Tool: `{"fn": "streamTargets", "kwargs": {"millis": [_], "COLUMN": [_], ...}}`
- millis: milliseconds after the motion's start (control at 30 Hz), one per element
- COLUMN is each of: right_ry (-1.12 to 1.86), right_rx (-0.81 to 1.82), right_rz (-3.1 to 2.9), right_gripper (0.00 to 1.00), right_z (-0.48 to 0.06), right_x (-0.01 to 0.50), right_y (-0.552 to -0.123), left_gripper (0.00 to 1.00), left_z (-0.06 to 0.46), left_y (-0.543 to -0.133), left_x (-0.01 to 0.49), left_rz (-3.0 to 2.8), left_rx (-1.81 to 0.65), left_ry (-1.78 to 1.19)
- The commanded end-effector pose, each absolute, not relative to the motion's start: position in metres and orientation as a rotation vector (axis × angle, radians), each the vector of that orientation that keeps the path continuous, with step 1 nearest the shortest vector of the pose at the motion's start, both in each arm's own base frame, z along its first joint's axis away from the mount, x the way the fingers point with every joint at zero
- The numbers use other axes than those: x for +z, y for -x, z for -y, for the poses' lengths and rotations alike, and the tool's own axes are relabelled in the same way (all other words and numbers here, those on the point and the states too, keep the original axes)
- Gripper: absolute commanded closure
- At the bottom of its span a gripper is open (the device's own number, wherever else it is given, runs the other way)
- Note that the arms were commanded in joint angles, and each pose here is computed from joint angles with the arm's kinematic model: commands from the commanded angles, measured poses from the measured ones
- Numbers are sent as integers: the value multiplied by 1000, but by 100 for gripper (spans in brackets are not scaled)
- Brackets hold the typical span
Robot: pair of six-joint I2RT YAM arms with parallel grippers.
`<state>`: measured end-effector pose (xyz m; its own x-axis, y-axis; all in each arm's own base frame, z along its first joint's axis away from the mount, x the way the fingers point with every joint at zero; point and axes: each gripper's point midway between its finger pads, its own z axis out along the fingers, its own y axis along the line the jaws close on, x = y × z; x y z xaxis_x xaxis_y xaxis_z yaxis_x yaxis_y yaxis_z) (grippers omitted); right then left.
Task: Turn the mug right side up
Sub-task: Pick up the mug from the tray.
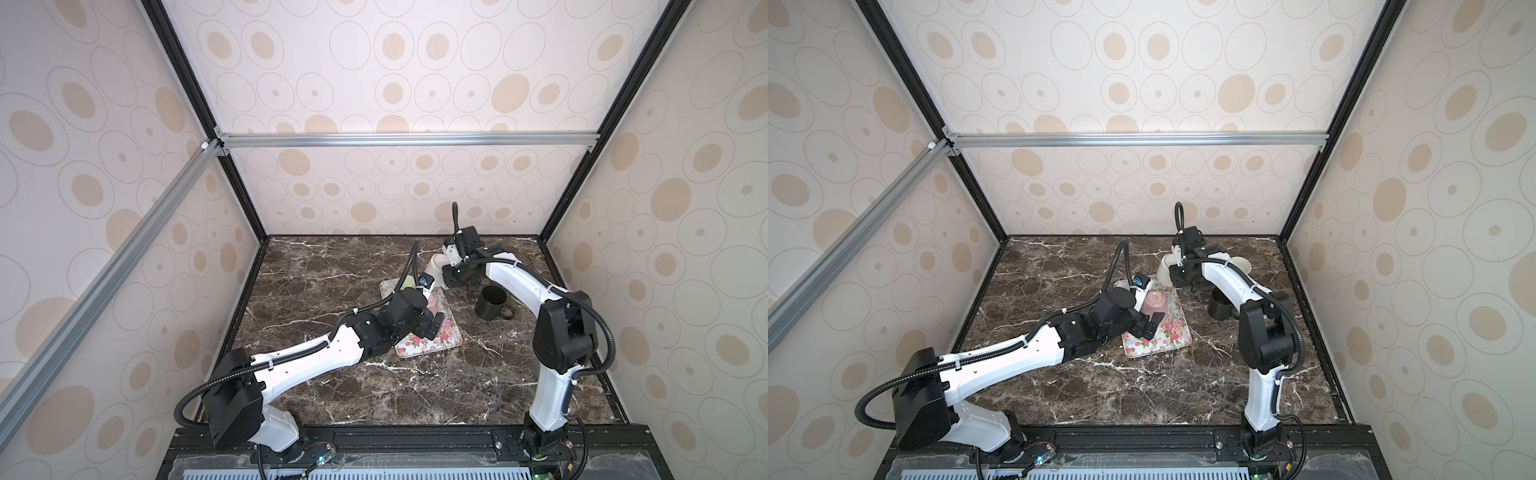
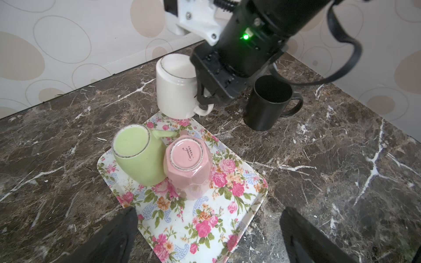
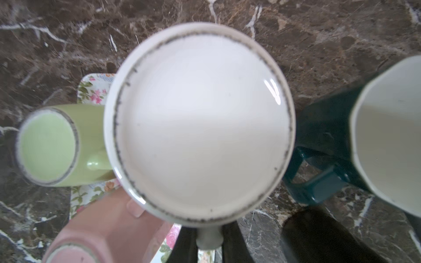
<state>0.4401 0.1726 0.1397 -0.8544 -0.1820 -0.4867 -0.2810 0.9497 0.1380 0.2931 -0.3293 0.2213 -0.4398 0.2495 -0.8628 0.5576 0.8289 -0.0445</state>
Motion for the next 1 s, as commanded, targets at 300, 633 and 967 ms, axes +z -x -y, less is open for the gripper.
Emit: {"fn": "streamTargets", "kwargs": {"millis": [300,633,967], "right_ry": [168,94,53], "right_rx": [579,879,1130], "right_rz": [-2267,-2029,-1843], "right_gripper": [100,100,100], "right_z": [-171,-178,-190], "right_x": [244,311,332], "right_y": [-409,-368,-347], "left_gripper": [2,7,15], "left_z": [340,355,358], "left_y": [-289,-280,-282], "left_x": [290,317,337], "left_rz": [-1809,-1609,-1517], "left_rx": [-859,-1161,-1316], "left_ry": [-479,-499,-520]}}
